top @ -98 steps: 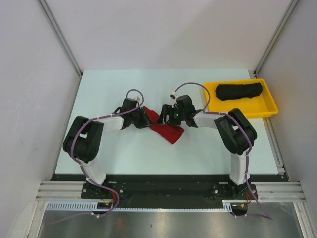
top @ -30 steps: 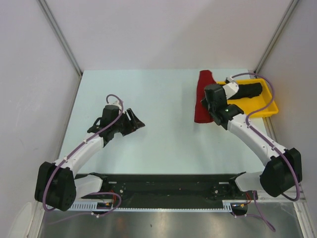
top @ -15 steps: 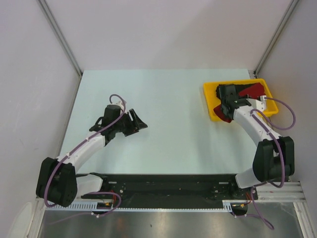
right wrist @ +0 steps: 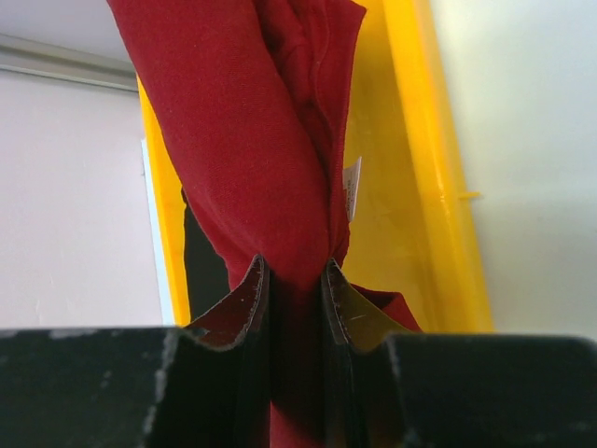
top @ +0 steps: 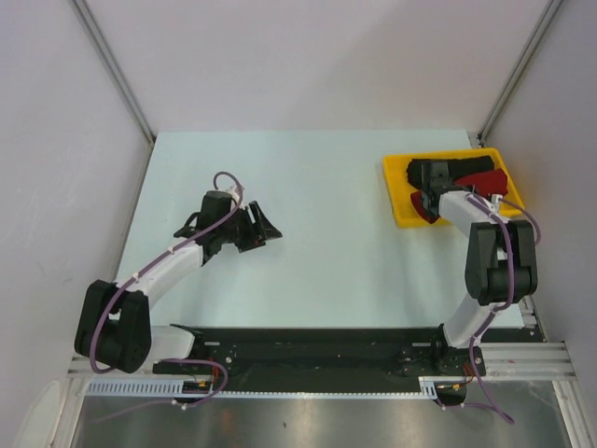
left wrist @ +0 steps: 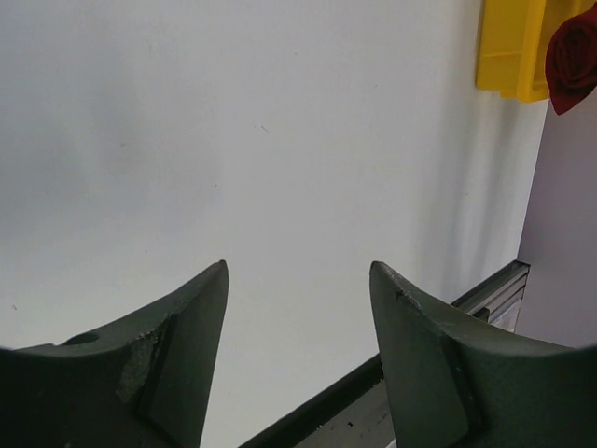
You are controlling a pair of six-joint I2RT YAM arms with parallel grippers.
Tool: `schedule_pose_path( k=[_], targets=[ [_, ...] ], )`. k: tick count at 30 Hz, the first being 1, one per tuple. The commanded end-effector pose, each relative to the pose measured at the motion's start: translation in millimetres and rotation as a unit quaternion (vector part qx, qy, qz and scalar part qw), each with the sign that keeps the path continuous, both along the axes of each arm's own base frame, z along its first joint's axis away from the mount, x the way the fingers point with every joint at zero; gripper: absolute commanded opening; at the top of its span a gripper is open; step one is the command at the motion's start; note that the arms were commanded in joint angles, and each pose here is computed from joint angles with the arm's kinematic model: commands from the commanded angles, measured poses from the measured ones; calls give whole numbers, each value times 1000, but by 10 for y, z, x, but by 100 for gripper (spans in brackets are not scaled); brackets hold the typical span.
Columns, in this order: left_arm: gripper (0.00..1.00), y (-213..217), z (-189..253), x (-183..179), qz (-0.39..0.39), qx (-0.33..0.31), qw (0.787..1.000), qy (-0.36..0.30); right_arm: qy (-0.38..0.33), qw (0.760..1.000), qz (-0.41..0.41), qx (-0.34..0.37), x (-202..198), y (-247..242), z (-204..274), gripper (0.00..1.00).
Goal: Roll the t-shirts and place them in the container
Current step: Place the T-shirt in the bin.
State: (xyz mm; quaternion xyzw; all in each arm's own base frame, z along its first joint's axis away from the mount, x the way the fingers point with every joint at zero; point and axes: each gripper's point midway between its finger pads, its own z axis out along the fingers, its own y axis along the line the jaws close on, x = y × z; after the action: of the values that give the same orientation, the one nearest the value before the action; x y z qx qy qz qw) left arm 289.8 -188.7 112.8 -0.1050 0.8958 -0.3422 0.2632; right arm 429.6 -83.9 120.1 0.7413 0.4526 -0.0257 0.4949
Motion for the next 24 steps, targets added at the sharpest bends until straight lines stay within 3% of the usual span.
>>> schedule_pose_path(
  k=[1, 6, 11, 12, 17, 24],
  targets=[
    [67, -102, 218, 140, -25, -10, 999, -37, -106, 994, -34, 7, 329, -132, 163, 0],
    [67, -116, 221, 198, -27, -7, 999, -38, -165, 985, -10, 39, 594, -141, 5, 0],
    [67, -142, 186, 226, -29, -10, 999, -31, -178, 982, -19, 61, 671, -241, -189, 0],
    [67, -152, 176, 228, -29, -11, 999, -30, -178, 981, -17, 68, 680, -227, -281, 7],
    [67, -151, 164, 229, -30, -10, 999, -30, -198, 975, -26, 98, 699, -213, -397, 26],
    [67, -159, 158, 236, -33, -12, 999, -31, -211, 971, -22, 108, 746, -197, -451, 40]
  ],
)
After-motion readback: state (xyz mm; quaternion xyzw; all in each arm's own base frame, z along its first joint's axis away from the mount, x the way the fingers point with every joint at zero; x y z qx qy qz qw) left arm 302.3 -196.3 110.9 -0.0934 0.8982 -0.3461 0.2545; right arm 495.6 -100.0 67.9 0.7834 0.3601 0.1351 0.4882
